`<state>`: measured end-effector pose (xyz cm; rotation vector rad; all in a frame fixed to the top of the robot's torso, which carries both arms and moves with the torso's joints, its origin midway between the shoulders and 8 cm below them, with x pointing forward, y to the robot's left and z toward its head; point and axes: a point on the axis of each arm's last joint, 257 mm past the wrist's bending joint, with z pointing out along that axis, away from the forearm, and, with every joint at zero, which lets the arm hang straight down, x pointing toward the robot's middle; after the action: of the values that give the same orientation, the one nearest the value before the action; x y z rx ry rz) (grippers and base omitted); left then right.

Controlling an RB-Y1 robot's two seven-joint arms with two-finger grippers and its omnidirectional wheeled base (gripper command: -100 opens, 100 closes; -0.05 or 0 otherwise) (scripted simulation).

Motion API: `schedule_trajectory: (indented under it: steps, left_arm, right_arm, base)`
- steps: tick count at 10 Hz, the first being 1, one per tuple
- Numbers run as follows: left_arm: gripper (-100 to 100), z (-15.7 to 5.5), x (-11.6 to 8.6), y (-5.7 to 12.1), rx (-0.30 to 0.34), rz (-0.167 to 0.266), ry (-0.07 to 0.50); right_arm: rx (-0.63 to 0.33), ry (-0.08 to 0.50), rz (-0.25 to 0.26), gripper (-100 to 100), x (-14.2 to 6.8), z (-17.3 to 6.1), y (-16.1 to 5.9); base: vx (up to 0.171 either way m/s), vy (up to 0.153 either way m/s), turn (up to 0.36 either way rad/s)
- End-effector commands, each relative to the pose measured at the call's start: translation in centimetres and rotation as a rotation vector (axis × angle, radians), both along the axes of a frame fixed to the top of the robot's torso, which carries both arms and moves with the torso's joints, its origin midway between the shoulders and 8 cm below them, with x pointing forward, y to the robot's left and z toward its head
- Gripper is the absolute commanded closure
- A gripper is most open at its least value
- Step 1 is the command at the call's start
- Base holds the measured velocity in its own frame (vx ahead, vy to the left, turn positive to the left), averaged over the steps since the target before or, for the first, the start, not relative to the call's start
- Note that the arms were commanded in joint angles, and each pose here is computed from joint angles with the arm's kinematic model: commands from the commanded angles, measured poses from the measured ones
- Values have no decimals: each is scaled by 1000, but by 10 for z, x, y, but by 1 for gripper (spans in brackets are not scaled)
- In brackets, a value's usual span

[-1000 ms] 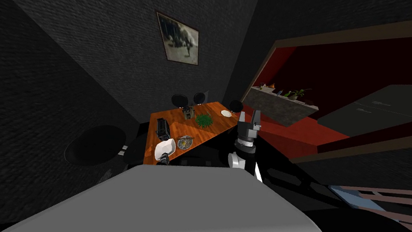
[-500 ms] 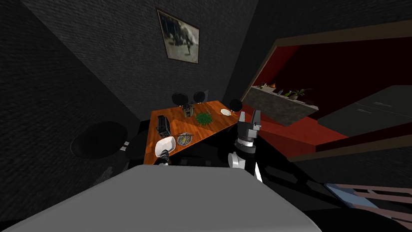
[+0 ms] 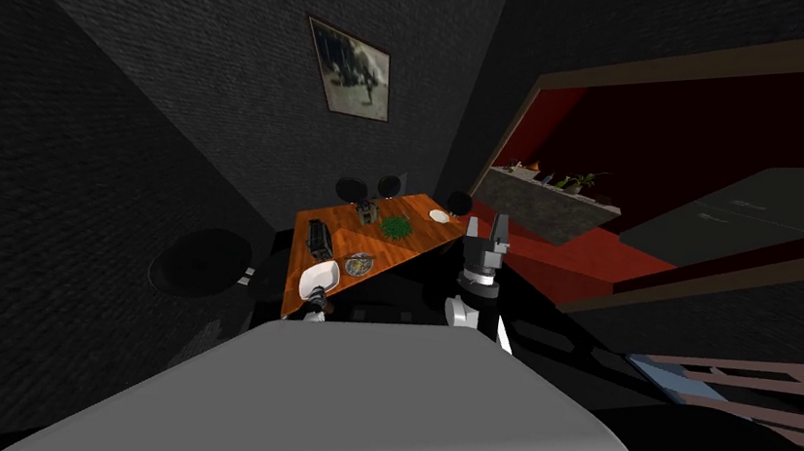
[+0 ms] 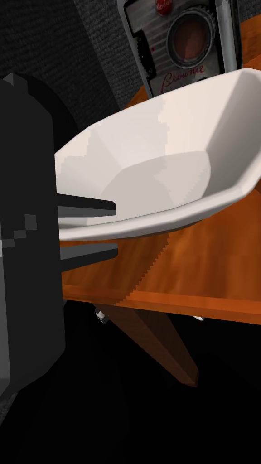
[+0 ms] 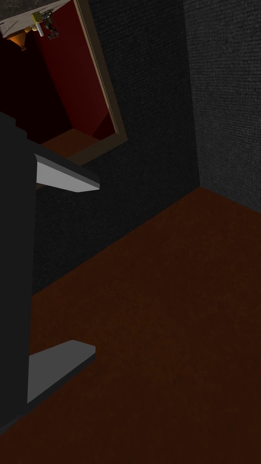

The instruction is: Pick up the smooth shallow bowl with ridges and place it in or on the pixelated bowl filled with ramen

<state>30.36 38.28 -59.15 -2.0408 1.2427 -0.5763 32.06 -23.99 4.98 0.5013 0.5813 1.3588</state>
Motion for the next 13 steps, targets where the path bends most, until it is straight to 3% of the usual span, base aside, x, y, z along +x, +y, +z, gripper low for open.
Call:
schedule_trajectory:
  steps: [1, 2, 3, 6, 7, 9, 13]
  left_arm:
    - [100, 3, 7, 10, 12, 0, -9]
    - [100, 3, 7, 10, 12, 0, -9]
    - [100, 21, 29, 31, 43, -1, -41]
    - [100, 48, 64, 47, 61, -2, -89]
    - [100, 56, 76, 50, 62, -2, -105]
    - [100, 56, 76, 50, 62, -2, -105]
    - [100, 88, 122, 51, 48, -2, -161]
  right_arm:
    - [0, 0, 0, 0, 0, 0, 0]
    - [0, 0, 0, 0, 0, 0, 0]
    - [0, 0, 0, 0, 0, 0, 0]
    - [0, 0, 0, 0, 0, 0, 0]
    - [0, 0, 0, 0, 0, 0, 0]
    - [0, 0, 0, 0, 0, 0, 0]
    - [0, 0, 0, 0, 0, 0, 0]
  base:
    - [-163, -86, 23]
    - [-69, -47, -4]
    - [-124, -108, 45]
    - [-185, -154, 58]
    - [-155, -160, 55]
    - [-67, -65, 3]
    - [-103, -93, 51]
